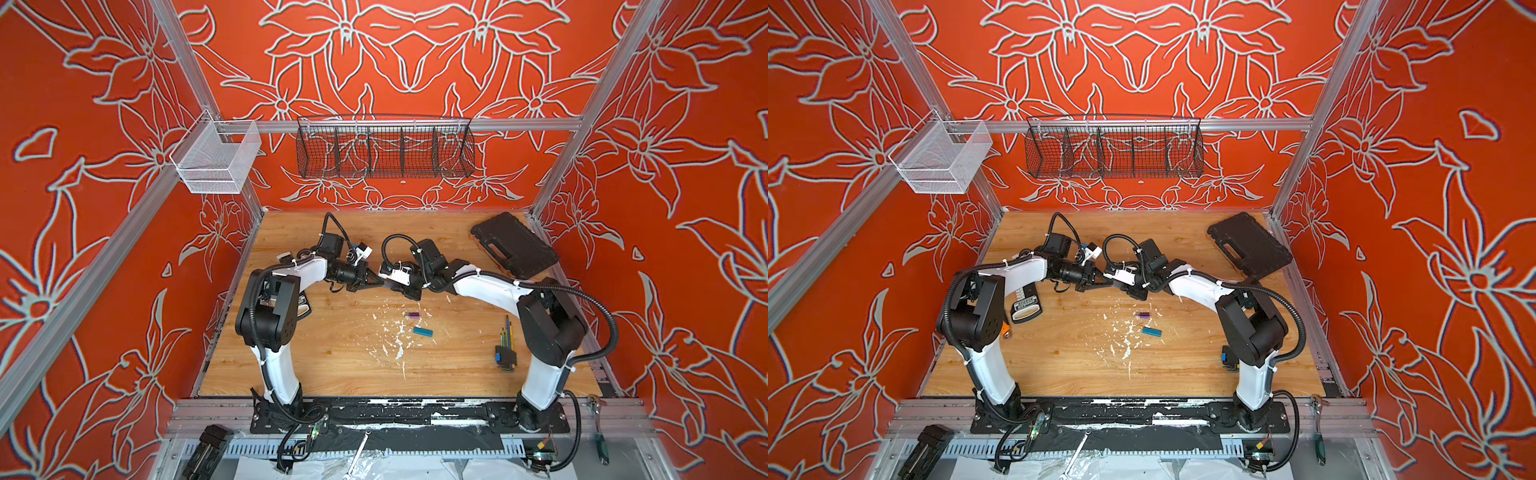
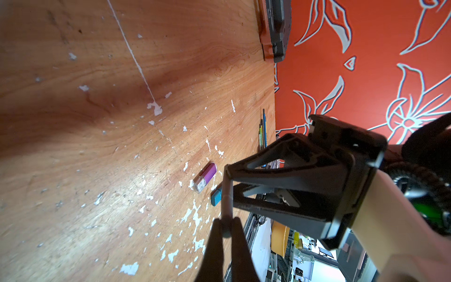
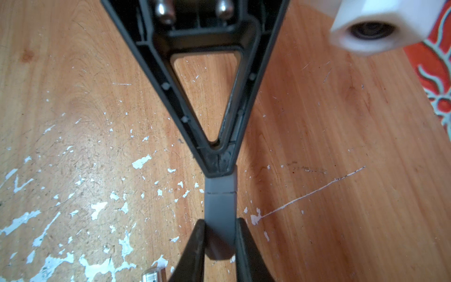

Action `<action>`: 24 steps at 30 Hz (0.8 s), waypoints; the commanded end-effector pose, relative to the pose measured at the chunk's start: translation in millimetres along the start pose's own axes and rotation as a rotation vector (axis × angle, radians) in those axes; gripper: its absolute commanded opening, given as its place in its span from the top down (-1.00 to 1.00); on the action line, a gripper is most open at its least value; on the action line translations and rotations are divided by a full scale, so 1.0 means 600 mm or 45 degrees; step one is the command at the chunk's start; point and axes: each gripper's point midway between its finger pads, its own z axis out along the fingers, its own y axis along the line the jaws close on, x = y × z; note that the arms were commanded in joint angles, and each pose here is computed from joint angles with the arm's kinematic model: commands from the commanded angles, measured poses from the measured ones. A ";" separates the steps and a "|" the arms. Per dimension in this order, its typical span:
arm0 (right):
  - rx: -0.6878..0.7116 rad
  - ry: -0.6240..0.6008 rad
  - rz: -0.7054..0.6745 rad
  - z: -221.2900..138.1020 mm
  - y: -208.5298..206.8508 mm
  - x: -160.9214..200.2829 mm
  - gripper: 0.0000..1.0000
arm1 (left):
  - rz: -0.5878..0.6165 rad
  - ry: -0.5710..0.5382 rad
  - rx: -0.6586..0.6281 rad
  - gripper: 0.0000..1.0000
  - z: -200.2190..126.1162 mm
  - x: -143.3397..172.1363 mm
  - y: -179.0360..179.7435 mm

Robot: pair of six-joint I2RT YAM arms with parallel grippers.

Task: Close the usb drive cover
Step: Close the cover of the USB drive.

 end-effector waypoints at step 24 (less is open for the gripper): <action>0.043 -0.080 -0.187 -0.032 -0.024 -0.043 0.80 | 0.048 -0.046 0.003 0.53 -0.003 -0.015 -0.032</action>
